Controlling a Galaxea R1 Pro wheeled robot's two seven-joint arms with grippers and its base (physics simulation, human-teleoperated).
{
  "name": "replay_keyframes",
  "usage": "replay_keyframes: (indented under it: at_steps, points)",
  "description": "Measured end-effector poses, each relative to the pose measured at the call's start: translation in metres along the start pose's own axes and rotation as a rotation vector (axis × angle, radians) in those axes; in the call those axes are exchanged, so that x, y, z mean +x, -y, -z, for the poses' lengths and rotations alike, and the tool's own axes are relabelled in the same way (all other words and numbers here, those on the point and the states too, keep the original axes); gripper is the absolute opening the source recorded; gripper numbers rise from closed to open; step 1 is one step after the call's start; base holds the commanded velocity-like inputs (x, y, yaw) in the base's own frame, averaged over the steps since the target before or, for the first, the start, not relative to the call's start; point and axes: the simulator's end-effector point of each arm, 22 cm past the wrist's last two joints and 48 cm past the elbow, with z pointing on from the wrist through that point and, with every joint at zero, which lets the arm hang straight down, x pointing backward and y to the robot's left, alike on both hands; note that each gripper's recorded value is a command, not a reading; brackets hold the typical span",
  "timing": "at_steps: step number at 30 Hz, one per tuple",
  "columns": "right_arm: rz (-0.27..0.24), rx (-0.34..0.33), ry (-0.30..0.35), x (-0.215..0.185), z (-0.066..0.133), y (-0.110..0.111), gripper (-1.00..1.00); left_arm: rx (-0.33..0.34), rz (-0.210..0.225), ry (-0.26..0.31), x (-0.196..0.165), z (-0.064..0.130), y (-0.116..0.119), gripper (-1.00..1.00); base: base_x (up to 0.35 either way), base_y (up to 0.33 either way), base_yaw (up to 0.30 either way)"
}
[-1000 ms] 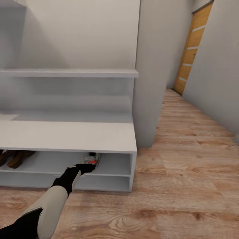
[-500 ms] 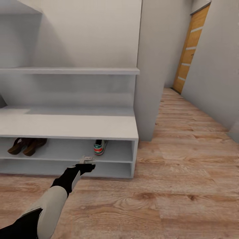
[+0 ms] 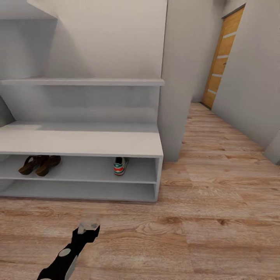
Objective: Pick up the two gym shoes and the two sandals from the corridor floor and place them onto the hallstand (shoe rack) in the corridor, making sure they are on the rack and not on the floor. Arrange them so the two gym shoes are next to each other and the two sandals are next to each other.
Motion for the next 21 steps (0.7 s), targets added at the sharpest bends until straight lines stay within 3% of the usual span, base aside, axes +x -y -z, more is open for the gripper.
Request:
replay_keyframes:
  at_steps: [2,4,6,8,11,15,21]
  points:
    - [-0.002,-0.005,-0.006,0.005,0.001,-0.004,-1.0,0.002,-0.003,-0.028,0.038,0.019,-0.004,1.0,-0.004,0.001,0.0]
    - [-0.005,-0.009,-0.014,0.011,0.001,-0.007,-1.0,0.005,-0.005,-0.04,0.053,0.027,-0.006,1.0,-0.002,0.0,0.0]
    - [-0.02,-0.037,-0.074,0.049,0.006,-0.027,-1.0,0.025,0.006,-0.078,0.101,0.056,-0.004,1.0,0.0,0.0,0.0]
    - [-0.027,-0.048,-0.088,0.063,0.008,-0.036,-1.0,0.042,0.019,-0.077,0.118,0.069,-0.002,1.0,0.0,0.0,0.0]
    - [-0.033,-0.058,-0.086,0.072,0.011,-0.043,-1.0,0.066,0.028,-0.068,0.129,0.081,-0.002,1.0,0.0,0.0,0.0]
    - [-0.039,-0.078,-0.045,0.083,0.016,-0.061,-1.0,0.195,0.055,-0.049,0.146,0.108,-0.001,1.0,0.0,0.0,0.0]
    - [-0.043,-0.078,-0.03,0.085,0.018,-0.063,-1.0,0.325,0.101,-0.001,0.133,0.125,-0.009,1.0,0.0,0.0,0.0]
